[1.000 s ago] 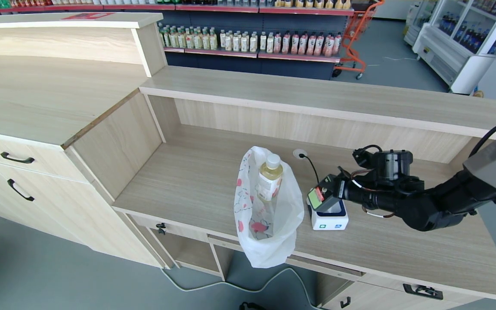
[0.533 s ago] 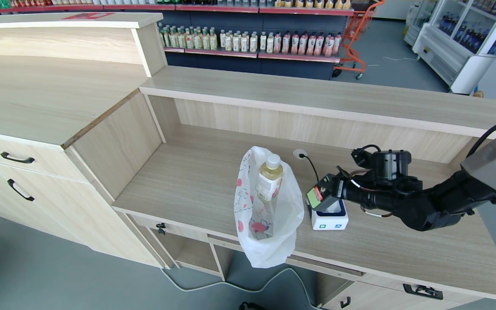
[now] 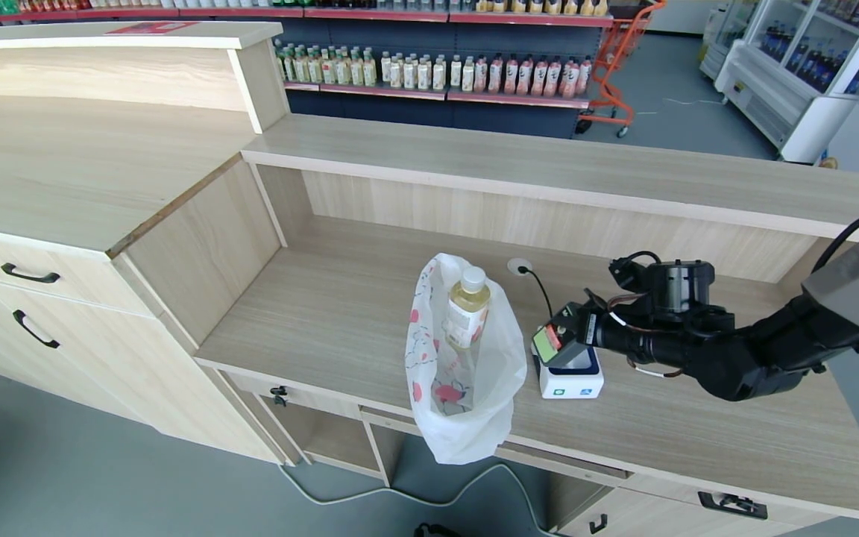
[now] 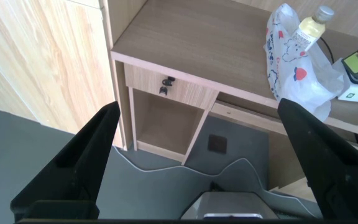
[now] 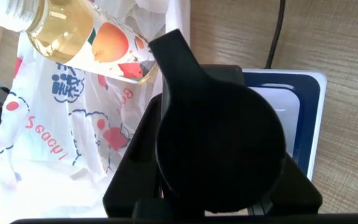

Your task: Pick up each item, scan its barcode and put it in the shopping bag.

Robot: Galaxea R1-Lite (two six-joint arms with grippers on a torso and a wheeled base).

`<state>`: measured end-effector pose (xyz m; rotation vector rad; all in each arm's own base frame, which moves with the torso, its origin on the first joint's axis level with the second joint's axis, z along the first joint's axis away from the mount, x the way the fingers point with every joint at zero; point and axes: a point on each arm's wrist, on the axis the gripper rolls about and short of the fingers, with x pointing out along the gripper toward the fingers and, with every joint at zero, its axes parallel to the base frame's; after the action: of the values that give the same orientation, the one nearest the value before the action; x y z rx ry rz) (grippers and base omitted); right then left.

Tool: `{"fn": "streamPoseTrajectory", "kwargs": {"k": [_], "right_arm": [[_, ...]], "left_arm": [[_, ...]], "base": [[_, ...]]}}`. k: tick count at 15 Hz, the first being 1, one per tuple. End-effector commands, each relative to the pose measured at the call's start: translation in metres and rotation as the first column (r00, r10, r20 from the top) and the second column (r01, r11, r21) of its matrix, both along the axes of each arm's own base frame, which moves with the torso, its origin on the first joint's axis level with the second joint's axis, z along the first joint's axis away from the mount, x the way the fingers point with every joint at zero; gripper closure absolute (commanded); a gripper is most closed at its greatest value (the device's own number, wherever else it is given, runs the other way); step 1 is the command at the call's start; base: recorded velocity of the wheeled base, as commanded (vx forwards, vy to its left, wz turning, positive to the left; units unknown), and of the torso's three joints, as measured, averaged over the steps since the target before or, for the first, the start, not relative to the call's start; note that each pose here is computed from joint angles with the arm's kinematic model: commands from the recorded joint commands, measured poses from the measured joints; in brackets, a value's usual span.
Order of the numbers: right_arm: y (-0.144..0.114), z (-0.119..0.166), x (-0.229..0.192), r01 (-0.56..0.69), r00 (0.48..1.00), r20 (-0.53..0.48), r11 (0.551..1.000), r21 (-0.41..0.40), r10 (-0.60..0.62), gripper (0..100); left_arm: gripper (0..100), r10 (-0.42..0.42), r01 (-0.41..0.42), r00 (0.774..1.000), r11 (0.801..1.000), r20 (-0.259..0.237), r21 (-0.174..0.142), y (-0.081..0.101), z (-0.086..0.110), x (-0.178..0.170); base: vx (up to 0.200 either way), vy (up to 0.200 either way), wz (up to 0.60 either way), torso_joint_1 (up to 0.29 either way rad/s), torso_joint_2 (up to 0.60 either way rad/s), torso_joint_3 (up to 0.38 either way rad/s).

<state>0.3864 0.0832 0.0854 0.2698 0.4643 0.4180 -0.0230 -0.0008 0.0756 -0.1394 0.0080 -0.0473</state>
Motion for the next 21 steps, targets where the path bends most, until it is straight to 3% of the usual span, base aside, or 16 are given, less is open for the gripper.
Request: {"fn": "streamPoseTrajectory", "kwargs": {"k": [1, 3, 4, 6, 9, 12, 17, 19, 21], "right_arm": [[-0.007, 0.037, -0.031, -0.042, 0.992, 0.113, 0.994, -0.098, 0.053, 100], [-0.023, 0.052, -0.080, -0.078, 0.969, 0.199, 0.942, -0.325, 0.149, 100], [-0.050, 0.053, -0.111, -0.043, 0.941, 0.264, 0.847, -0.530, 0.213, 100], [-0.069, 0.067, -0.132, 0.032, 0.899, 0.338, 0.727, -0.686, 0.279, 100], [-0.073, 0.074, -0.132, 0.084, 0.868, 0.389, 0.682, -0.727, 0.308, 100], [-0.063, 0.082, -0.141, 0.029, 0.782, 0.427, 0.657, -0.753, 0.455, 100], [-0.017, 0.075, -0.141, -0.118, 0.678, 0.409, 0.640, -0.759, 0.610, 100], [-0.002, 0.059, -0.135, -0.196, 0.671, 0.358, 0.621, -0.759, 0.649, 100], [0.001, 0.035, -0.125, -0.262, 0.702, 0.281, 0.604, -0.752, 0.655, 100]], "left_arm": [[0, 0.000, 0.000, 1.000, 1.000, 0.000, 0.000, 0.000, 0.000, 0.000], [0, 0.000, 0.000, 1.000, 1.000, 0.000, 0.000, 0.000, 0.000, 0.000], [0, 0.000, 0.000, 1.000, 1.000, 0.000, 0.000, 0.000, 0.000, 0.000], [0, 0.000, 0.000, 1.000, 1.000, 0.000, 0.000, 0.000, 0.000, 0.000], [0, 0.000, 0.000, 1.000, 1.000, 0.000, 0.000, 0.000, 0.000, 0.000], [0, 0.000, 0.000, 1.000, 1.000, 0.000, 0.000, 0.000, 0.000, 0.000], [0, 0.000, 0.000, 1.000, 1.000, 0.002, 0.000, 0.000, 0.000, 0.000], [0, 0.000, 0.000, 1.000, 1.000, 0.000, 0.000, 0.000, 0.000, 0.000], [0, 0.000, 0.000, 1.000, 1.000, 0.000, 0.000, 0.000, 0.000, 0.000]], "base": [[0.000, 0.000, 0.00, 0.000, 0.00, 0.000], [0.000, 0.000, 0.00, 0.000, 0.00, 0.000], [0.000, 0.000, 0.00, 0.000, 0.00, 0.000], [0.000, 0.000, 0.00, 0.000, 0.00, 0.000], [0.000, 0.000, 0.00, 0.000, 0.00, 0.000], [0.000, 0.000, 0.20, 0.002, 0.00, -0.001], [0.000, 0.000, 0.48, 0.000, 0.00, 0.004], [0.000, 0.000, 0.00, 0.000, 0.00, 0.000], [0.000, 0.000, 0.00, 0.000, 0.00, 0.000]]}}
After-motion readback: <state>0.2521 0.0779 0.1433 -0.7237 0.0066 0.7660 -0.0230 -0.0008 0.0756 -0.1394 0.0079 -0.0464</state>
